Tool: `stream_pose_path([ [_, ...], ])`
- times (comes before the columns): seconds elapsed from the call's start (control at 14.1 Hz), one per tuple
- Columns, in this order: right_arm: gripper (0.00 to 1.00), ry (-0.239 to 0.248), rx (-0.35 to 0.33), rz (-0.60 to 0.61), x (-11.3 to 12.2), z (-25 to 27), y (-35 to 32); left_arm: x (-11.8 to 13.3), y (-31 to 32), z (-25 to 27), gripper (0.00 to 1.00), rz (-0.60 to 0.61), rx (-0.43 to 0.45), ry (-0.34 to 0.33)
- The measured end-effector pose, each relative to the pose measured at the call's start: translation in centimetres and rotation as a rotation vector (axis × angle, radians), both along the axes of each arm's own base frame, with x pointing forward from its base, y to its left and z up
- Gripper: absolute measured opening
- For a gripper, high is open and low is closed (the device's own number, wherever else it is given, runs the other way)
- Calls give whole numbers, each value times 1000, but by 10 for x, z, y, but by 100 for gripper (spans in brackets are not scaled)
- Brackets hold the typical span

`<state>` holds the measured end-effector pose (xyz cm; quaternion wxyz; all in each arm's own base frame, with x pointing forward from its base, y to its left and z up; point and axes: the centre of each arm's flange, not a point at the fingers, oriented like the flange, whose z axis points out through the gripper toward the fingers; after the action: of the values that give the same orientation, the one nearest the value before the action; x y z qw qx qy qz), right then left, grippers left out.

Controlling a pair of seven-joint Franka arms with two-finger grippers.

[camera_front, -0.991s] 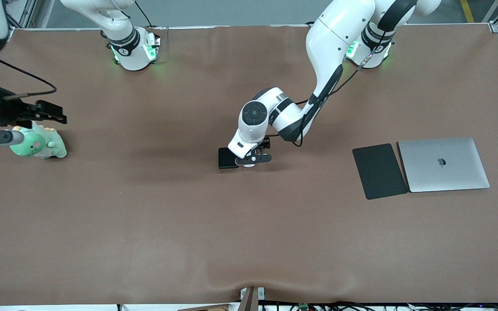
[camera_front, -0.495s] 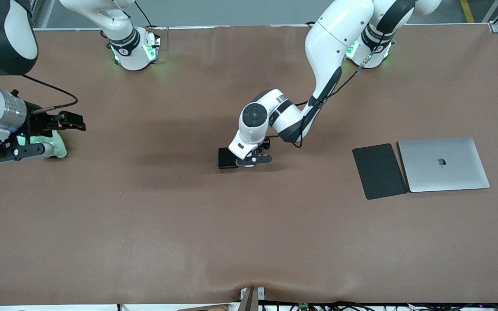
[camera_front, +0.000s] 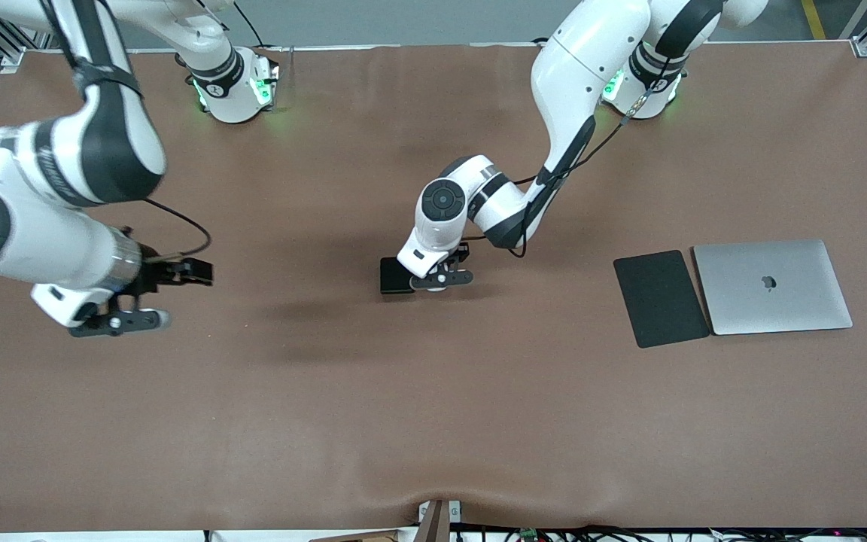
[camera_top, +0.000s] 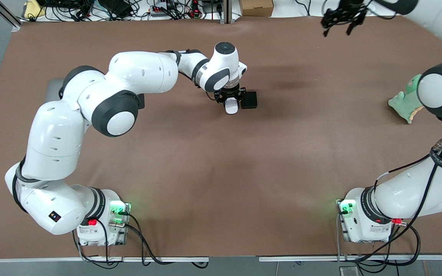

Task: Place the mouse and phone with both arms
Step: 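Grasp the white mouse with the left gripper while the right gripper reaches the phone, then carry the mouse toward the mouse pad while the right gripper grasps the phone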

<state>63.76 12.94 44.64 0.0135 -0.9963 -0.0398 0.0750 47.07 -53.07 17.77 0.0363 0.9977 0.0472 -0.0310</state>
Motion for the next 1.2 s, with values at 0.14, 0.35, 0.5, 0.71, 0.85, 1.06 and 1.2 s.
stream_pose_path([
  [0.14, 100, -7, -6, -3, 1, -17, 29, 5, 2, 4, 62, -14, 9, -23],
  [0.35, 100, -40, -5, 13, -8, -50, 75, 23, 19, 32, 62, 3, 50, -15],
  [0.5, 100, -62, 1, 48, -21, -74, 104, 48, 50, 74, 62, 1, 91, -1],
  [0.71, 100, -65, -5, 57, -41, -104, 149, 88, 130, 131, 62, -5, 108, -3],
  [0.85, 100, -84, -6, 36, -53, -128, 187, 104, 194, 143, 62, -8, 121, 7],
  [1.06, 100, -108, 1, 49, -71, -165, 237, 119, 288, 146, 62, -24, 133, 36],
  [1.2, 100, -99, -11, 8, -78, -186, 260, 120, 338, 141, 62, -10, 138, 62],
])
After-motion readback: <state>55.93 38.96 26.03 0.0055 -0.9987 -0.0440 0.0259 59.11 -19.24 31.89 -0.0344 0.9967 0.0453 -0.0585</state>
